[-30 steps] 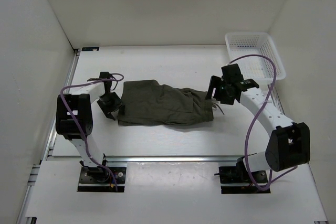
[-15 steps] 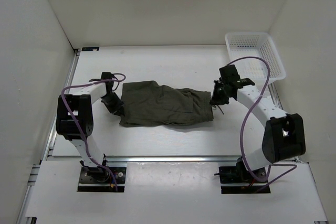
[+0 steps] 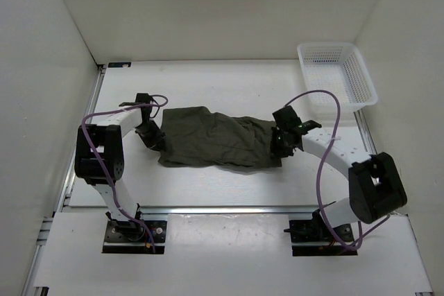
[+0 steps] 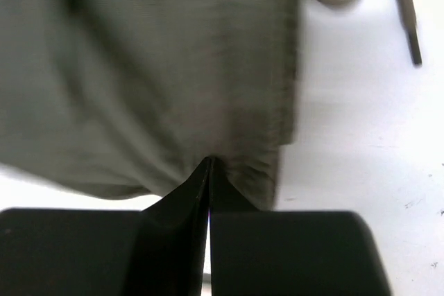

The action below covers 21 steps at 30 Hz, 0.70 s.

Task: Fold and stack the shorts
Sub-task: Fold the shorts

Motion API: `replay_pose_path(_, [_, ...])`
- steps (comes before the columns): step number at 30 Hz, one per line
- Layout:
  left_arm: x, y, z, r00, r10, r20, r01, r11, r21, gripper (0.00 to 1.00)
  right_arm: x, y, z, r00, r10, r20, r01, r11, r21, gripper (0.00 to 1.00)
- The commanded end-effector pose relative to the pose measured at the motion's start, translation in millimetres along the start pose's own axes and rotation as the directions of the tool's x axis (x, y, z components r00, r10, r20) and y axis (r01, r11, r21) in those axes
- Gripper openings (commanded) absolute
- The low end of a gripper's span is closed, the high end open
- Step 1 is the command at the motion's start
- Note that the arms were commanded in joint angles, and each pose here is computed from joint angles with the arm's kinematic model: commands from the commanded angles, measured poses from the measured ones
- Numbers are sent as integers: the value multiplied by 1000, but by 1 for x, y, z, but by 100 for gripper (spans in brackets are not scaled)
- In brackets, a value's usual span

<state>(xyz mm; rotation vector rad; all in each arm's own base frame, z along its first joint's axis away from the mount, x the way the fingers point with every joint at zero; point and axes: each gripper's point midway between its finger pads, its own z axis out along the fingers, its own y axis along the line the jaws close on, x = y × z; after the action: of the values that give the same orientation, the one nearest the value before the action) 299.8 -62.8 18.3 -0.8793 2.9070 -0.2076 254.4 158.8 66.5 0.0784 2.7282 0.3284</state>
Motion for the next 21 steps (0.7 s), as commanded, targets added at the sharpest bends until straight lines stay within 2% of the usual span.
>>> replay_pose_path(1, [-19,-18,-24,996,16,86,-21,998,57,11,9,-29,27,998,58,7,-58,989,135,0])
replay_pose_path(6, [-26,-27,-41,992,36,121,-45,996,72,11,7,-32,43,995,97,5,-96,981,171,0])
replay_pose_path(10, [-28,-39,-63,981,89,173,-98,994,46,11,-16,-14,17,994,88,72,-96,989,116,0])
replay_pose_path(11, [-35,-44,-76,970,105,218,-117,992,41,11,-26,-8,5,990,89,107,-99,991,91,2])
replay_pose_path(13, [-32,-51,-87,962,132,238,-143,989,32,11,-34,-6,-12,989,64,132,-76,993,89,14])
replay_pose_path(14, [-38,-58,-98,951,147,270,-162,986,32,11,-49,0,-28,981,67,184,-80,995,67,30])
replay_pose_path(17, [-41,-75,-122,923,199,330,-218,976,22,11,-60,2,-53,973,44,228,-60,996,65,52])
replay_pose_path(21, [-38,-112,-148,873,298,386,-327,945,12,11,-75,5,-74,960,42,275,-54,998,38,52])
